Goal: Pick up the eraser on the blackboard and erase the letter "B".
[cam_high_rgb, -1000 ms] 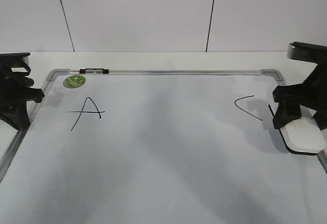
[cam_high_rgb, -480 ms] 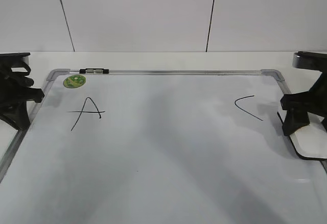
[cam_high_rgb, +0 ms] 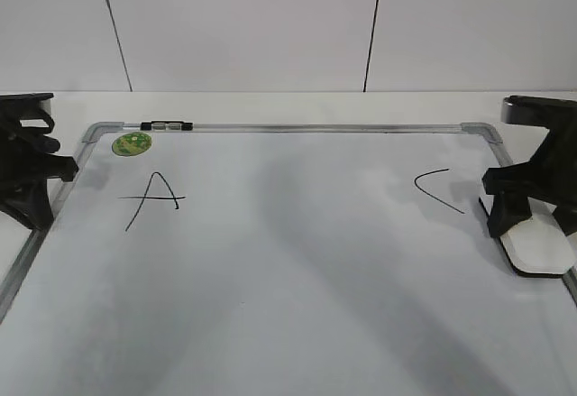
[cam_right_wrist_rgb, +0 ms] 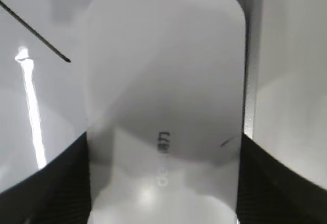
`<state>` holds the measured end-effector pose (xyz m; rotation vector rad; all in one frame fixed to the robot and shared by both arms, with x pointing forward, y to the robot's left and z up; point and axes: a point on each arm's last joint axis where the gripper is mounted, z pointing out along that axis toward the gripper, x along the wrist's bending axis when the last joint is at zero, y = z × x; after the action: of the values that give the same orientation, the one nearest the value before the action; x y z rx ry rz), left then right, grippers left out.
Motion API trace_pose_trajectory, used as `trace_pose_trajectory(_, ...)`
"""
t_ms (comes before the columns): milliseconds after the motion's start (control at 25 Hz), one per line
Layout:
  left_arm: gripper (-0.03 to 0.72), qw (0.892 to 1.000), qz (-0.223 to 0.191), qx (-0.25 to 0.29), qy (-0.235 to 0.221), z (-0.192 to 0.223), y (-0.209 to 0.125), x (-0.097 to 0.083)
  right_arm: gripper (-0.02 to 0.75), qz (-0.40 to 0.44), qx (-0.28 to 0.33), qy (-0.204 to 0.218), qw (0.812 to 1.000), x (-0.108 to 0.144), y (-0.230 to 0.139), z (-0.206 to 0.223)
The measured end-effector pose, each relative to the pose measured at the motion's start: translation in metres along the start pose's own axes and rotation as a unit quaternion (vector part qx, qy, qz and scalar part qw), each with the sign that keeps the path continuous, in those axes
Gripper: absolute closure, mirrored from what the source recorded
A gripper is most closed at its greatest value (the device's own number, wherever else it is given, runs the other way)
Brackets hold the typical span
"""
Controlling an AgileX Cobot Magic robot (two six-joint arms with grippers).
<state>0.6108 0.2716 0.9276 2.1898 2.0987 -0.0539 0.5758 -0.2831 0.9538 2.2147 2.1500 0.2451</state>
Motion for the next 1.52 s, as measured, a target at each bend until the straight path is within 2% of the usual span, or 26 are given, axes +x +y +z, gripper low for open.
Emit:
trace_pose_trajectory(680,0.654,1.0,-0.001,0.0,-0.001,0.0,0.0,0.0,0.19,-0.015,0.006,-0.008,1.0,-0.002,0.002,0.005)
trace_pose_trajectory(960,0.654,1.0,-0.001,0.0,-0.001,0.0,0.0,0.0,0.09,-0.015,0.025,-0.004,1.0,0.0,0.004,0.0)
trace_pose_trajectory(1320,0.654,1.0,-0.001,0.001,-0.001,0.0,0.0,0.0,0.096,-0.019,0.046,0.004,0.999,0.005,0.022,-0.038)
trace_pose_trajectory(1520,0.648,1.0,-0.001,0.001,-0.001,0.0,0.0,0.0,0.153,-0.018,0.046,0.016,0.999,0.009,0.031,-0.057)
